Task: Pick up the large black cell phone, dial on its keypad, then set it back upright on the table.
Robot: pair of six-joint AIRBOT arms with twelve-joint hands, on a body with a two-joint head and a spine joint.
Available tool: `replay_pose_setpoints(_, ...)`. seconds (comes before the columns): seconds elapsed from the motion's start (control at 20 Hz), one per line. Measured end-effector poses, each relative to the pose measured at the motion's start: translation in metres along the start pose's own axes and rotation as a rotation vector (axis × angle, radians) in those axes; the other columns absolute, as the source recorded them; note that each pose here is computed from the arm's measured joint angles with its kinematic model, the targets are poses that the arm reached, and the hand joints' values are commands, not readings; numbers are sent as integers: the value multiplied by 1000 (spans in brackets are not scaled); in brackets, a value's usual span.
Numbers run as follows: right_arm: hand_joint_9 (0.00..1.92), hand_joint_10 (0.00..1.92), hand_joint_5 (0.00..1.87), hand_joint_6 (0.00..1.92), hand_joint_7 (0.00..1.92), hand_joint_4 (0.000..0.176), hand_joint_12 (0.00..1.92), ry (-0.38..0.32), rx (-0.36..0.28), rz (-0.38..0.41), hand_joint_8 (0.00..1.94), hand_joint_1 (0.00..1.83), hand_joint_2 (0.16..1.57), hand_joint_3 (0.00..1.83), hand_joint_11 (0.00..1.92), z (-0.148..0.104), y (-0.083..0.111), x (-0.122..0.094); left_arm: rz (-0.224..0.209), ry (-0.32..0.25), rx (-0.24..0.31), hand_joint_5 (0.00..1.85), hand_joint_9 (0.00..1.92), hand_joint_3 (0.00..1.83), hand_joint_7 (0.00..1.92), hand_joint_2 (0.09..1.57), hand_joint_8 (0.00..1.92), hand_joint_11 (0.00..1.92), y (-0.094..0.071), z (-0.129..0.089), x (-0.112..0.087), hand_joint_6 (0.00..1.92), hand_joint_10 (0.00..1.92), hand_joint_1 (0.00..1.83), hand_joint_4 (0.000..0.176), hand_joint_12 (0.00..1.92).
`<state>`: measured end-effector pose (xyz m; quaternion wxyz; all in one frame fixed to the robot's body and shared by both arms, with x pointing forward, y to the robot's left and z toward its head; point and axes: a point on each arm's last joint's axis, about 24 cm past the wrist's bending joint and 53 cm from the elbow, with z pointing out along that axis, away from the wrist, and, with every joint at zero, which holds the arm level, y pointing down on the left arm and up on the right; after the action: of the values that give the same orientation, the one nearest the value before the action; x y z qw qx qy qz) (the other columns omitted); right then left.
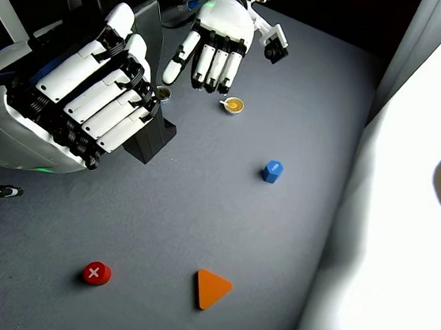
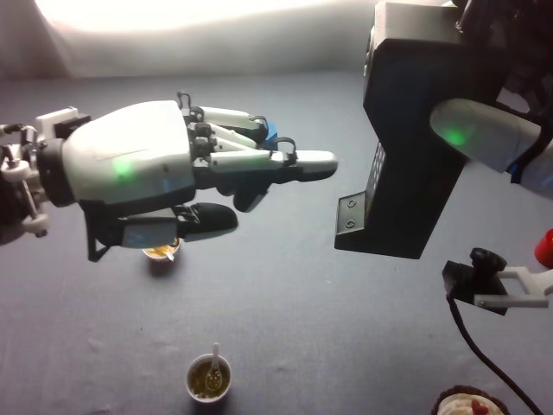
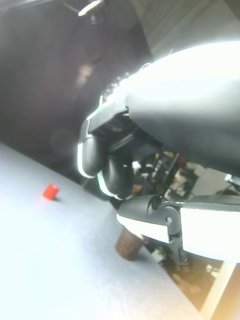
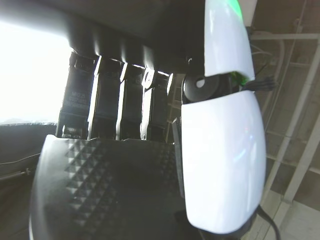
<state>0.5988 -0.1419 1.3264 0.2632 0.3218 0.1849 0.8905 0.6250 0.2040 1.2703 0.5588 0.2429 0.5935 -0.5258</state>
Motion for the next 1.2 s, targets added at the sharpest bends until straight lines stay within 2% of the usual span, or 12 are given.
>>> replay_pose_setpoints(0.05, 913, 1169, 1006, 769, 924, 0, 1603, 1, 0, 0, 962, 1490, 1109, 0, 823, 0, 0, 0, -4, 4, 6, 108, 656, 0, 650, 1285, 1586, 426, 0, 3, 3, 9, 1921, 1302, 126, 1921)
replay_pose_setpoints(0.3, 899, 1200, 961, 817, 890, 0, 1617, 0, -1, -3, 1024, 1489, 1117, 1, 824, 0, 0, -1, -10, -19, 44, 71, 644, 4, 591, 1315, 1667, 377, -6, 19, 4, 3, 1921, 1287, 126, 1921)
replay_pose_setpoints(0.35, 890, 1207, 951, 848, 880, 0, 1618, 1, -2, -2, 1036, 1488, 1121, 1, 818, 0, 0, 0, -9, -29, 52, 99, 664, 0, 619, 1300, 1626, 414, -8, 22, 2, 9, 1921, 1296, 135, 1921)
replay_pose_setpoints(0.45, 917, 1169, 982, 788, 919, 0, 1593, -1, -5, -7, 987, 1491, 1109, 0, 838, 1, 2, -2, -10, -35, 59, 92, 659, 0, 620, 1299, 1624, 432, -9, 25, 1, 3, 1921, 1295, 125, 1921)
replay_pose_setpoints(0.65, 891, 1194, 952, 891, 890, 0, 1626, -5, -12, -17, 998, 1488, 1121, 0, 799, 3, 4, -3, -3, -2, 59, 93, 673, 0, 624, 1297, 1620, 397, -9, 26, 10, 0, 1921, 1298, 124, 1921)
replay_pose_setpoints(0.7, 904, 1182, 955, 872, 900, 0, 1630, -4, -13, -16, 985, 1489, 1118, 0, 805, 3, 4, -3, 1, -1, 55, 68, 651, 0, 623, 1298, 1625, 370, -9, 24, 8, 2, 1921, 1295, 115, 1921)
replay_pose_setpoints(0.8, 893, 1198, 937, 896, 872, 0, 1629, 5, -16, -14, 1027, 1487, 1124, 1, 808, 4, 5, 0, 20, 3, 41, 58, 639, 4, 594, 1312, 1660, 288, -9, 14, 1, 0, 1921, 1287, 116, 1921)
replay_pose_setpoints(0.85, 914, 1170, 987, 812, 905, 0, 1604, 6, -15, -13, 983, 1490, 1112, 0, 819, 4, 5, 0, 25, 3, 30, 62, 632, 6, 582, 1319, 1676, 307, -9, 9, -2, 1, 1921, 1284, 114, 1921)
replay_pose_setpoints(0.9, 871, 1236, 943, 882, 859, 0, 1666, 6, -15, -14, 1050, 1485, 1130, 7, 774, 4, 5, 0, 33, 5, 18, 71, 621, 6, 578, 1320, 1681, 294, -8, 2, -7, 4, 1921, 1284, 119, 1921)
replay_pose_setpoints(0.95, 855, 1250, 918, 953, 844, 0, 1674, 5, -15, -14, 1062, 1484, 1141, 0, 759, 4, 5, 0, 35, 4, 8, 88, 610, 4, 582, 1318, 1675, 318, -8, -2, -10, 8, 1921, 1283, 136, 1921)
replay_pose_setpoints(1.05, 882, 1214, 946, 906, 855, 0, 1650, 7, -15, -13, 1048, 1486, 1132, 0, 769, 4, 4, 0, 29, 10, -4, 88, 603, 1, 594, 1313, 1660, 316, -11, -8, -9, 4, 1921, 1287, 127, 1921)
replay_pose_setpoints(1.2, 872, 1222, 935, 918, 848, 0, 1641, 5, -20, -23, 1070, 1487, 1132, 1, 778, 5, 6, -3, 15, 41, 4, 91, 602, 2, 591, 1315, 1662, 390, -22, -12, -1, 2, 1921, 1285, 131, 1921)
